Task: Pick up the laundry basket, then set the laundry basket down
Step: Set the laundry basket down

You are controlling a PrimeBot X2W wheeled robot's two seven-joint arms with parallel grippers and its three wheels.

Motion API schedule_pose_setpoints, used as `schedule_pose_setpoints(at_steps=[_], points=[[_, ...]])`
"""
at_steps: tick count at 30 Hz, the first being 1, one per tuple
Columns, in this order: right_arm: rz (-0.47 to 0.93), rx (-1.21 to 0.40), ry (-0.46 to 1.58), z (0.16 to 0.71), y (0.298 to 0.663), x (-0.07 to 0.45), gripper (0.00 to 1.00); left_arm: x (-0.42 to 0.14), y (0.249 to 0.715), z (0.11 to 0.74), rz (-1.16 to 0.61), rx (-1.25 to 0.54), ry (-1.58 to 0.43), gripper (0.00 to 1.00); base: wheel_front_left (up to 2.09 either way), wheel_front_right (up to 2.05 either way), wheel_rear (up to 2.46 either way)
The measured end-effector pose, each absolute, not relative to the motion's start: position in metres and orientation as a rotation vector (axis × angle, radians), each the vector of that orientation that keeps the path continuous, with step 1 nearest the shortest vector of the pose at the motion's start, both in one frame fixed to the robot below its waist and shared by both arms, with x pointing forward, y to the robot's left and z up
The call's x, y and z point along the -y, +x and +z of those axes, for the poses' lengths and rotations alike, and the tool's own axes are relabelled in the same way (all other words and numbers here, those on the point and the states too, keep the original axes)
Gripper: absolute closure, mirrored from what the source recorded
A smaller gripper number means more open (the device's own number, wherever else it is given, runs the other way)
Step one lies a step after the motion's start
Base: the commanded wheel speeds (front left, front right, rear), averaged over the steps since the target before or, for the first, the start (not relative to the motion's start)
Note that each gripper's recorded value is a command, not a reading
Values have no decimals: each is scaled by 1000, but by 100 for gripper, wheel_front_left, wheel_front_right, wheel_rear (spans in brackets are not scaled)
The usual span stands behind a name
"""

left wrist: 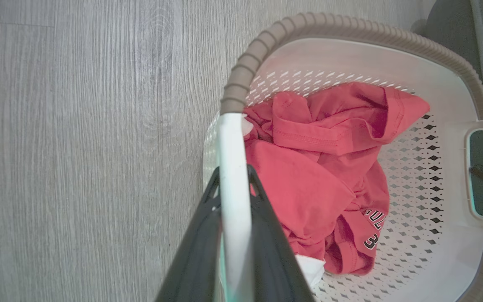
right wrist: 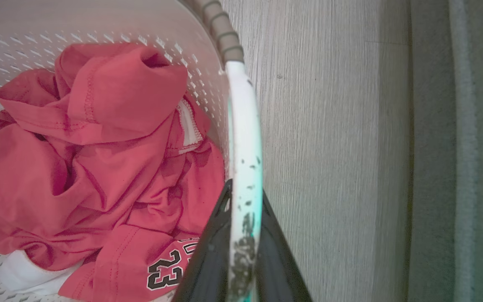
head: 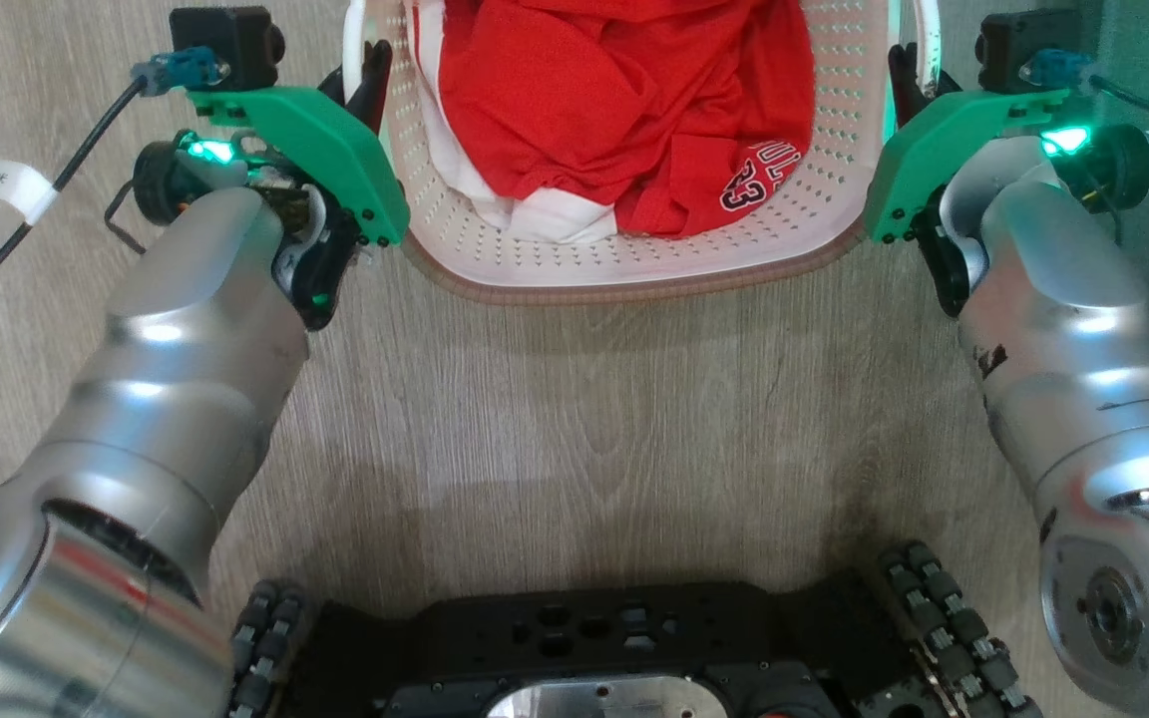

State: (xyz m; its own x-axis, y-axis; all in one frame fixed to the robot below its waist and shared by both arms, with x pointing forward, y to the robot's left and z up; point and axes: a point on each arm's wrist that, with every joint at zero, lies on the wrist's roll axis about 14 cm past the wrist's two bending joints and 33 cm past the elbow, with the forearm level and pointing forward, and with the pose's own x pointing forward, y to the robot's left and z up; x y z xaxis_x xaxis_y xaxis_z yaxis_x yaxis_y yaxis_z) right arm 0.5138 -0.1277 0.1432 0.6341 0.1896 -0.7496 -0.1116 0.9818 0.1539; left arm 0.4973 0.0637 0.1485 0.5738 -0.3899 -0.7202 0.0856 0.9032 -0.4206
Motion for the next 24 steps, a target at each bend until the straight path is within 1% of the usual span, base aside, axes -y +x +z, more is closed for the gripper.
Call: schedule_pose_setpoints(at_steps=[9,22,23,24], points=[[162,-872,86,145,514,130,100,-60,499,155,-292,-909,-366,100,0,0,0],[174,-876,94,146,514,124,100,-63,494,155,-277,-945,-382,100,0,0,0],[175,-875,96,146,514,123,66,-63,494,155,-272,-948,-387,84,0,0,0],[178,-871,96,146,515,123,0,-64,494,156,-266,-950,-395,2,0,0,0]])
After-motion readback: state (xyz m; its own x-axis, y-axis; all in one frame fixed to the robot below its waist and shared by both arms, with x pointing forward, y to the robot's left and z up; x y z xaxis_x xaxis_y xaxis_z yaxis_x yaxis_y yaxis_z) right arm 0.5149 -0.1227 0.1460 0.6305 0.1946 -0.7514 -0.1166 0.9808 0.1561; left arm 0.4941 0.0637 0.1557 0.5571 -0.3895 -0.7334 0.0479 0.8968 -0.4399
